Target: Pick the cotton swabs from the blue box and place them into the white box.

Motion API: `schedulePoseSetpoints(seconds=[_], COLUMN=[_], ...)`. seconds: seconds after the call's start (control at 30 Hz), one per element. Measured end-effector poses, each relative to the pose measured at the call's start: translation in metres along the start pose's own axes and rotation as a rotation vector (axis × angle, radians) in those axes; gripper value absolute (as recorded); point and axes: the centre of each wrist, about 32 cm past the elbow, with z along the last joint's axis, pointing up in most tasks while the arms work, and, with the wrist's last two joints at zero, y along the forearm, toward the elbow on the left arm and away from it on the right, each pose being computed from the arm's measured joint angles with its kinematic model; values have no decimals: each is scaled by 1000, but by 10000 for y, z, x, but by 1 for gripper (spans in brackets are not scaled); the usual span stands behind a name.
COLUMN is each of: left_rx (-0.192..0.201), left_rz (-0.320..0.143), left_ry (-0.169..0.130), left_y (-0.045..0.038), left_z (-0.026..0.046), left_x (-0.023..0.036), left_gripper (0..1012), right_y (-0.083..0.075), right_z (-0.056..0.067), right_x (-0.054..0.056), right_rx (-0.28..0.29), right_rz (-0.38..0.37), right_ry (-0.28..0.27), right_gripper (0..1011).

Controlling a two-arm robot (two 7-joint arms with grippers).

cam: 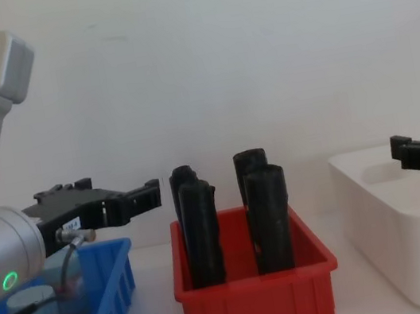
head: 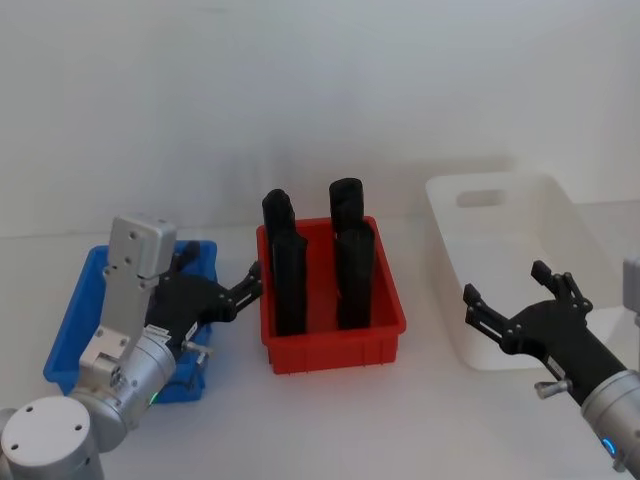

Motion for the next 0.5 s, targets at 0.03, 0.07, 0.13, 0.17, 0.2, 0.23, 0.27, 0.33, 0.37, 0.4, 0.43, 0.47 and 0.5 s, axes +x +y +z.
schedulePoseSetpoints(seconds=[0.03,0.07,0.13,0.17,0.2,0.23,0.27,0.33,0.37,0.4,0.43,0.47,0.5], left_rx=[4,13,17,26,35,38,43,56,59,64,73,76,82], left_rz=[5,16,21,31,42,45,50,64,69,74,82,85,89], left_ry=[4,12,15,22,27,29,31,35,35,36,37,36,36], left_y=[-1,-3,-4,-4,-4,-4,-3,-1,0,1,3,5,6], left_z=[-6,-24,-32,-47,-63,-68,-77,-97,-100,-110,-119,-124,-129], left_x=[17,60,78,114,154,166,187,236,256,272,301,315,329], left_gripper=[1000,1000,999,1000,1000,999,1000,1000,1000,1000,1000,1000,1000], right_y=[0,0,0,0,0,0,0,0,0,0,0,0,0], right_z=[0,0,0,0,0,0,0,0,0,0,0,0,0], right_x=[0,0,0,0,0,0,0,0,0,0,0,0,0], right_rx=[0,0,0,0,0,0,0,0,0,0,0,0,0], right_rz=[0,0,0,0,0,0,0,0,0,0,0,0,0], right_ry=[0,0,0,0,0,0,0,0,0,0,0,0,0], right_gripper=[1002,1002,1002,1002,1002,1002,1002,1001,1002,1002,1002,1002,1002])
